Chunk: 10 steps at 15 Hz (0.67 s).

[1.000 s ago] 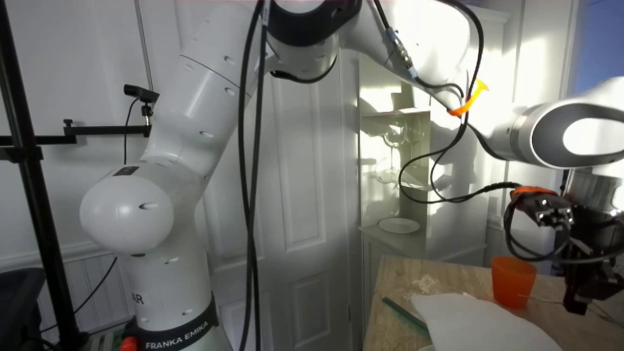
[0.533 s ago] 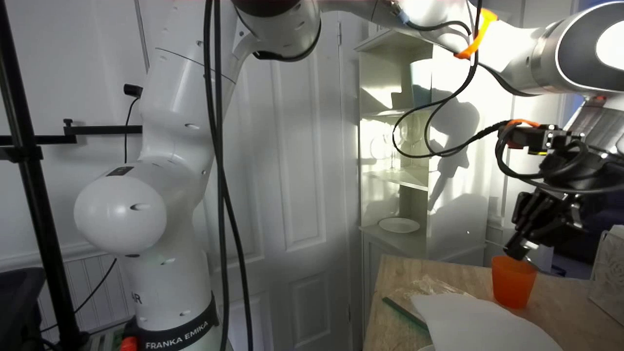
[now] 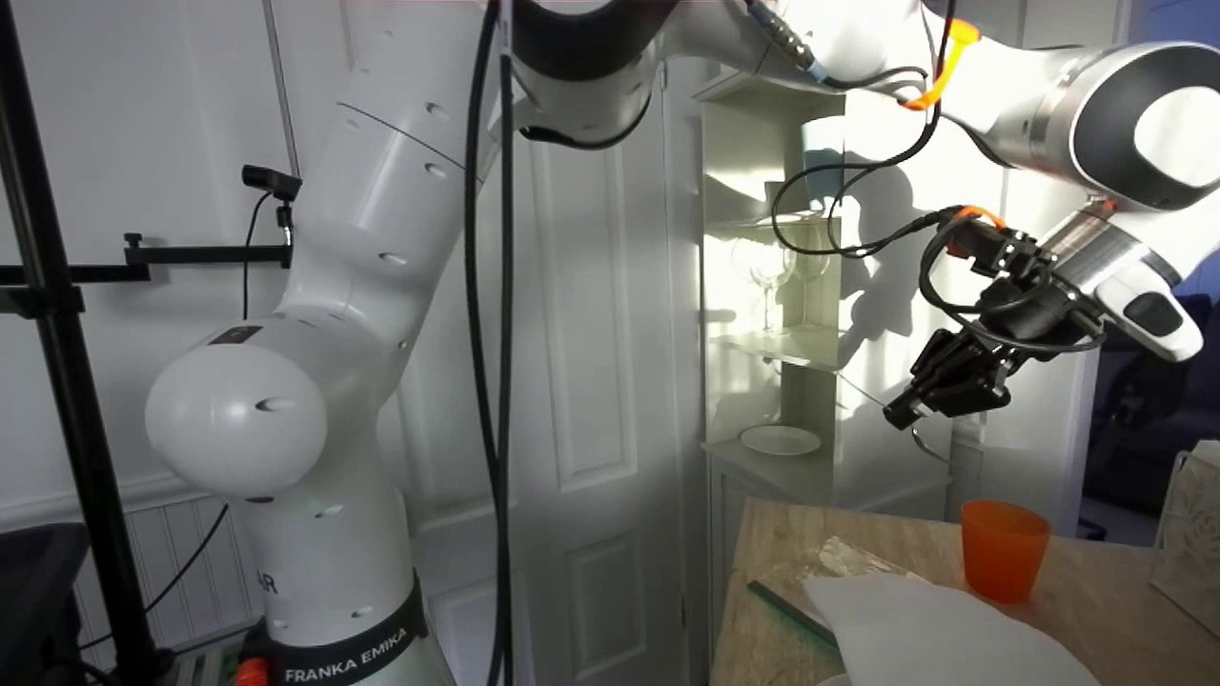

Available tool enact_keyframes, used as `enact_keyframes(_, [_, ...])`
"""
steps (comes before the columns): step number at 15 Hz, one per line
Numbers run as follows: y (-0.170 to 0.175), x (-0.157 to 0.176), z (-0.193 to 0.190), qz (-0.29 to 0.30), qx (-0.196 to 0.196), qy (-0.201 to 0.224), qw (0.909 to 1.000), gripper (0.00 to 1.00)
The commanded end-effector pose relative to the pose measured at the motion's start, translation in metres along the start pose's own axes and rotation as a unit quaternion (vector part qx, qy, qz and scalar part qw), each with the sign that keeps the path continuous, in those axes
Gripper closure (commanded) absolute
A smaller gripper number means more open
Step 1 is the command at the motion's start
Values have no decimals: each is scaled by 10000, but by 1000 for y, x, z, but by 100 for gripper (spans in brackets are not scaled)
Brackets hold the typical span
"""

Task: Pick up the spoon and place it in the orange cup

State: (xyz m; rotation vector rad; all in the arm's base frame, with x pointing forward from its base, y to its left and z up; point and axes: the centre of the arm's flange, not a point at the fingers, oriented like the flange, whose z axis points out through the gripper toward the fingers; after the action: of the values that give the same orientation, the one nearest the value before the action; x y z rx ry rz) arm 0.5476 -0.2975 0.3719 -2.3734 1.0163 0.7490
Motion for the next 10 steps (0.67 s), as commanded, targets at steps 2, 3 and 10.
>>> enact_keyframes(2, [-32, 49, -10, 317, 333, -199, 9987, 98])
enact_keyframes(3, [-33, 56, -8, 413, 364, -209, 9983, 98])
enact_keyframes(10, [-14, 101, -17, 1041, 593, -157, 9927, 98])
